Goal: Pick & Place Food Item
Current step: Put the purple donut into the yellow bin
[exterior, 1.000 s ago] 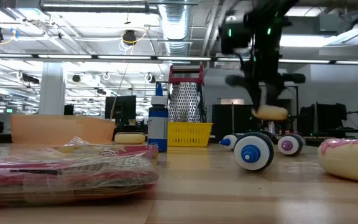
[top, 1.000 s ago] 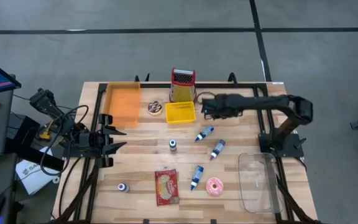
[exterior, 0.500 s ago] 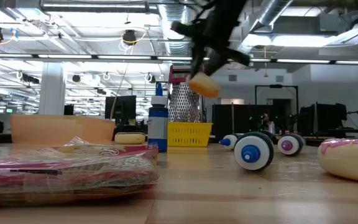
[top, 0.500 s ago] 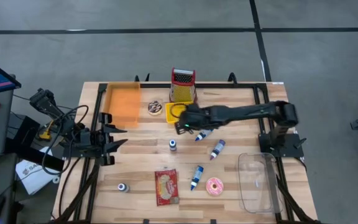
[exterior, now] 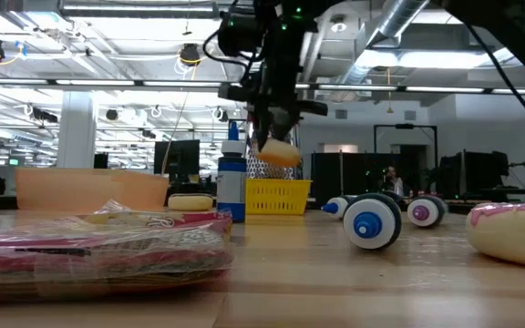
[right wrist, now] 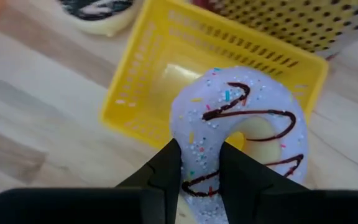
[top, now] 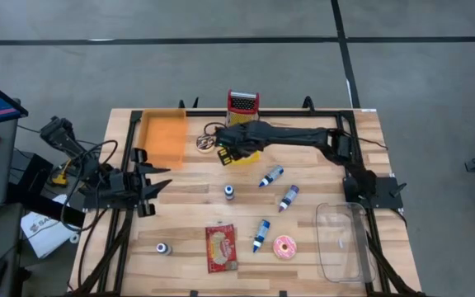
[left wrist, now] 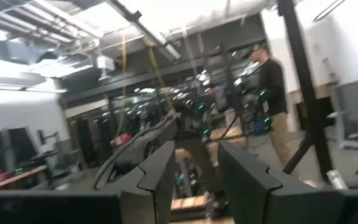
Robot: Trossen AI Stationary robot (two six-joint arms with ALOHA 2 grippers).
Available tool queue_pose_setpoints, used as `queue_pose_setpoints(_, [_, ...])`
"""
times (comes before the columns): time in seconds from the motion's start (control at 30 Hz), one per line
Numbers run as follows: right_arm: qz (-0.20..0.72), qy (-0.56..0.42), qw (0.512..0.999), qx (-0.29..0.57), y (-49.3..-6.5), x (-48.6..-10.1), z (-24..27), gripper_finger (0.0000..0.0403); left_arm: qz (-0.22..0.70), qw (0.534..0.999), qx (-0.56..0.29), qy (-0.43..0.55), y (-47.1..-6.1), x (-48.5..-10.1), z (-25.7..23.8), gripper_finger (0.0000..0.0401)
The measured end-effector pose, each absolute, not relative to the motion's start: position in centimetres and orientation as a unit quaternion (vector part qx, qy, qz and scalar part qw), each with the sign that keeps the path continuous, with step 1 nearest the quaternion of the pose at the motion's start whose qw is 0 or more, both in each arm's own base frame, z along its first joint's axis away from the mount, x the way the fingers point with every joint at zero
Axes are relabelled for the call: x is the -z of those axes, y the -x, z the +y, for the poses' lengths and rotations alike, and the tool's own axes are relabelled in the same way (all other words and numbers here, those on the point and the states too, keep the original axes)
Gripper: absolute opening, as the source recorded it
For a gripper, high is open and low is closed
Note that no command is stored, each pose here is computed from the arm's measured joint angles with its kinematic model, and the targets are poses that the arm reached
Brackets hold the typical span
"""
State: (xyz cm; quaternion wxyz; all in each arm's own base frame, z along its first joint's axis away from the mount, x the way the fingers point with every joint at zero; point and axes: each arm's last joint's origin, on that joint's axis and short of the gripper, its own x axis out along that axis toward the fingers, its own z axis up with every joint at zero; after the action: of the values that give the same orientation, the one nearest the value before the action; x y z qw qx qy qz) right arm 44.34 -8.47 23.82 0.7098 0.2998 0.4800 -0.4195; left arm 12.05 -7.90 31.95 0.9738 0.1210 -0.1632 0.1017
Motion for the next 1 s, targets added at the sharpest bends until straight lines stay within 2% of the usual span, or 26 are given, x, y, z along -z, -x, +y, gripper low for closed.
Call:
queue_pose_setpoints(0.43, [0.458,-0.332,0.698,0.440,-44.0,-23.4,-12.1,0.0088,-0.156,0.974,-0.102,-0.131,-11.4,-32.0,-8.4,0.0117])
queue_pose_setpoints(1.0, [0.467,-0.327,0.692,0.443,-43.9,-22.8,-11.6,0.0088,-0.156,0.974,-0.101,-0.132,-11.4,-32.0,-8.5,0.0117])
